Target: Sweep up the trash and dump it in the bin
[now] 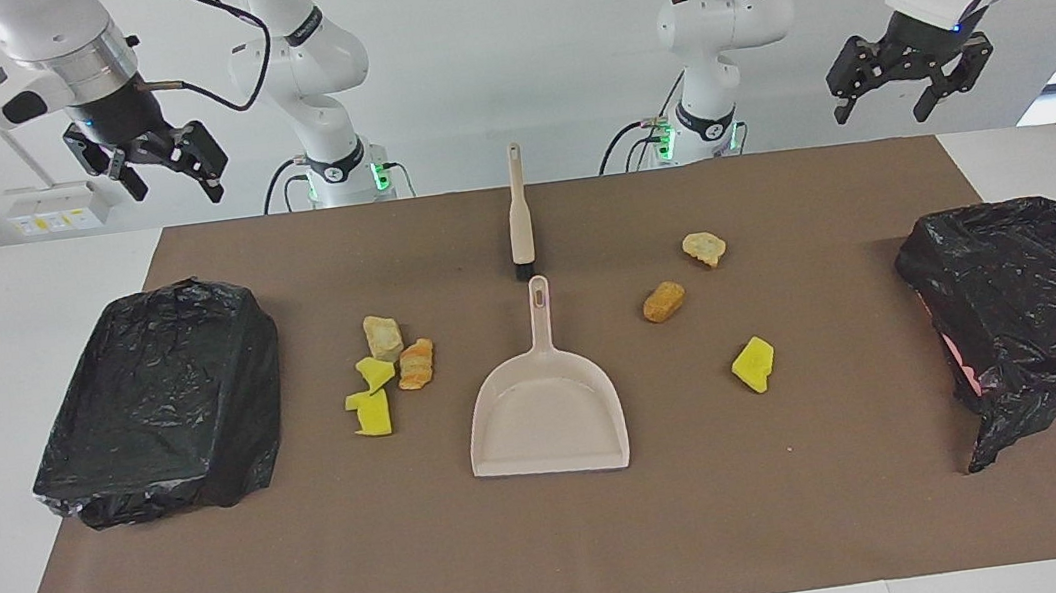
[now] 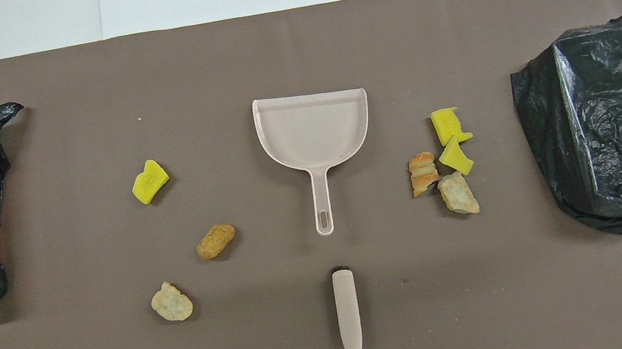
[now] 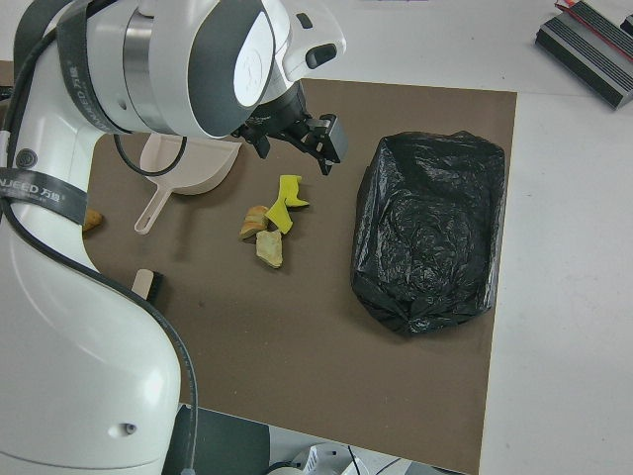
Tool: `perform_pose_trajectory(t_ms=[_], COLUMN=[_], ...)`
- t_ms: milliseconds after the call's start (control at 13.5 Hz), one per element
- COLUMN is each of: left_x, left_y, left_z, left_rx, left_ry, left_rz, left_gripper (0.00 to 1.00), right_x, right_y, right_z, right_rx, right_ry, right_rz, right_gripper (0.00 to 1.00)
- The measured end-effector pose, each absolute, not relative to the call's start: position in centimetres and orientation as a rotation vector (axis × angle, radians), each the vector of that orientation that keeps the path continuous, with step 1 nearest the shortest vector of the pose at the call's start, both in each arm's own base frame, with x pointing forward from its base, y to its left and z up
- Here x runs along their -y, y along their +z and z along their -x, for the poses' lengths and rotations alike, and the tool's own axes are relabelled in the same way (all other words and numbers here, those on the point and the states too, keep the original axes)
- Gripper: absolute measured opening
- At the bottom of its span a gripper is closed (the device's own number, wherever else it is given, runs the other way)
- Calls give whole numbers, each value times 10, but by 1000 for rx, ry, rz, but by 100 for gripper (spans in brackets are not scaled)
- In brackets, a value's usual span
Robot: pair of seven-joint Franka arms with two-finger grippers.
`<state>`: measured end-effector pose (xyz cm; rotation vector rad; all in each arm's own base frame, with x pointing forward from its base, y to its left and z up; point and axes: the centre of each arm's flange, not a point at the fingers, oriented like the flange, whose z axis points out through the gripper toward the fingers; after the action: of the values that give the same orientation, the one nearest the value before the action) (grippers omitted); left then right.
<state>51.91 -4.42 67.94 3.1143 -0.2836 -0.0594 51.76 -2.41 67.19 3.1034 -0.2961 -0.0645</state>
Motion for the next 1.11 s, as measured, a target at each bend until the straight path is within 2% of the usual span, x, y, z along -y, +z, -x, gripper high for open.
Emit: perform_pose_trajectory(t_ms=[1112], left_x=[50], left_y=[682], left_z=[-518], left_rx=[303], left_ry=[-49], left_rz=[-3113], left_gripper=[100], right_x=[24], right_y=[672], right_z=[-518], right_rx=[296], right_ry=[-64], right_rz=[-3103], right_gripper=[100])
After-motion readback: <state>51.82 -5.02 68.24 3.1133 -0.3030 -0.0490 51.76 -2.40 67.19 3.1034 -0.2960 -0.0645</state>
